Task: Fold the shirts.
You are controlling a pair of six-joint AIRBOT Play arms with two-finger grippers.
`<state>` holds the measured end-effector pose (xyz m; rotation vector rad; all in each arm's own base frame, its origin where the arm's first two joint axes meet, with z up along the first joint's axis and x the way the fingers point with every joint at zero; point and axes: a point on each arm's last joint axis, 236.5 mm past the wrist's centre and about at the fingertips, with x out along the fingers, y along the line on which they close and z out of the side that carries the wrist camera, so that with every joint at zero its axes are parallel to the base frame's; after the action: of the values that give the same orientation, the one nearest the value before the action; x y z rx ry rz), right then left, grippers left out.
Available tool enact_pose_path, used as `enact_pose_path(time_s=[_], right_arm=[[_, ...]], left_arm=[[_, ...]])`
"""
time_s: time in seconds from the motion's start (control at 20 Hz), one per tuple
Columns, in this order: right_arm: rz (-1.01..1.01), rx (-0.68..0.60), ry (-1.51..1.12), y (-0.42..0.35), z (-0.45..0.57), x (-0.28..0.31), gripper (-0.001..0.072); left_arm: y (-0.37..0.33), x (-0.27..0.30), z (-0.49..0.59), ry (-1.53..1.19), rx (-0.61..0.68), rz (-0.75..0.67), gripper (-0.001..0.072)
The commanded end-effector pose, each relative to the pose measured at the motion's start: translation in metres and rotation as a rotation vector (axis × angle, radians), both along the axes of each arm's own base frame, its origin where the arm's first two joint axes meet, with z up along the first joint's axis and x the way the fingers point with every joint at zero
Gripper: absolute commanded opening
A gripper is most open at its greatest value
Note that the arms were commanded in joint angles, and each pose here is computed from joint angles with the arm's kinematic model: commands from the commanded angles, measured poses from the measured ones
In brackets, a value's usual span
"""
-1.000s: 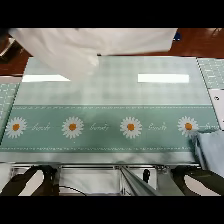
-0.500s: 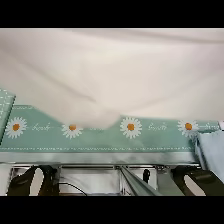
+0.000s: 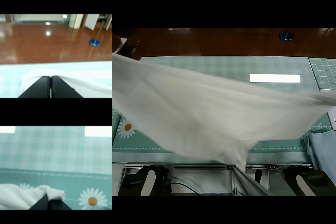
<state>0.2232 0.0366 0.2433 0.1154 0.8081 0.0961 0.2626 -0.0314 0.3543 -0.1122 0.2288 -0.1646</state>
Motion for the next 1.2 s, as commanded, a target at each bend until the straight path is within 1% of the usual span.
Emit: enact_pose_path(time_s=[0.0,0.1,0.2,0.25,0.3,0.4,0.55,0.6,0.65,0.7,0.75,0.9,1.0,1.05,1.15], right_arm=[[-0.027,0.037,0.13,0.008,-0.088,0.035,0.0018],[-0.025,0.041,0.214,0.013,-0.131,0.059,0.0018],[-0.063,-0.027,0.262,-0.002,-0.166,0.092,0.0018],[-0.1,-0.03,0.258,-0.012,-0.182,0.115,0.0018],[-0.142,0.002,0.264,-0.02,-0.196,0.134,0.0018],[-0.208,0.145,0.267,-0.03,-0.215,0.173,0.0018],[-0.219,0.331,0.252,-0.032,-0.229,0.221,0.0019],[-0.235,0.379,0.264,-0.032,-0.234,0.23,0.0021],[-0.252,0.418,0.276,-0.034,-0.24,0.238,0.0121],[-0.262,0.442,0.285,-0.035,-0.244,0.242,0.0329],[-0.257,0.451,0.293,-0.037,-0.244,0.244,0.0416],[-0.199,0.415,0.342,-0.059,-0.232,0.225,0.0415],[-0.229,0.327,0.426,-0.095,-0.236,0.187,0.0415],[-0.257,0.295,0.473,-0.11,-0.244,0.164,0.0414],[-0.291,0.307,0.544,-0.111,-0.266,0.118,0.0409]], left_arm=[[-0.001,0.061,-0.069,0.149,-0.132,-0.045,0.0021],[-0.021,0.103,-0.109,0.256,-0.179,-0.136,0.0021],[-0.043,0.143,-0.154,0.354,-0.203,-0.184,0.002],[-0.055,0.163,-0.175,0.392,-0.21,-0.199,0.0021],[-0.066,0.179,-0.193,0.423,-0.213,-0.212,0.002],[-0.094,0.201,-0.228,0.501,-0.216,-0.257,0.002],[-0.132,0.21,-0.277,0.618,-0.222,-0.31,0.0022],[-0.141,0.207,-0.291,0.67,-0.25,-0.308,0.005],[-0.15,0.201,-0.306,0.735,-0.288,-0.299,0.0229],[-0.156,0.194,-0.317,0.794,-0.308,-0.303,0.0508],[-0.156,0.184,-0.327,0.853,-0.3,-0.318,0.0508],[-0.12,0.146,-0.343,1.028,-0.24,-0.335,0.0508],[-0.083,0.113,-0.351,1.118,-0.178,-0.328,0.0508],[-0.068,0.096,-0.353,1.137,-0.189,-0.306,0.0508],[-0.06,0.054,-0.361,1.156,-0.273,-0.277,0.0508]])
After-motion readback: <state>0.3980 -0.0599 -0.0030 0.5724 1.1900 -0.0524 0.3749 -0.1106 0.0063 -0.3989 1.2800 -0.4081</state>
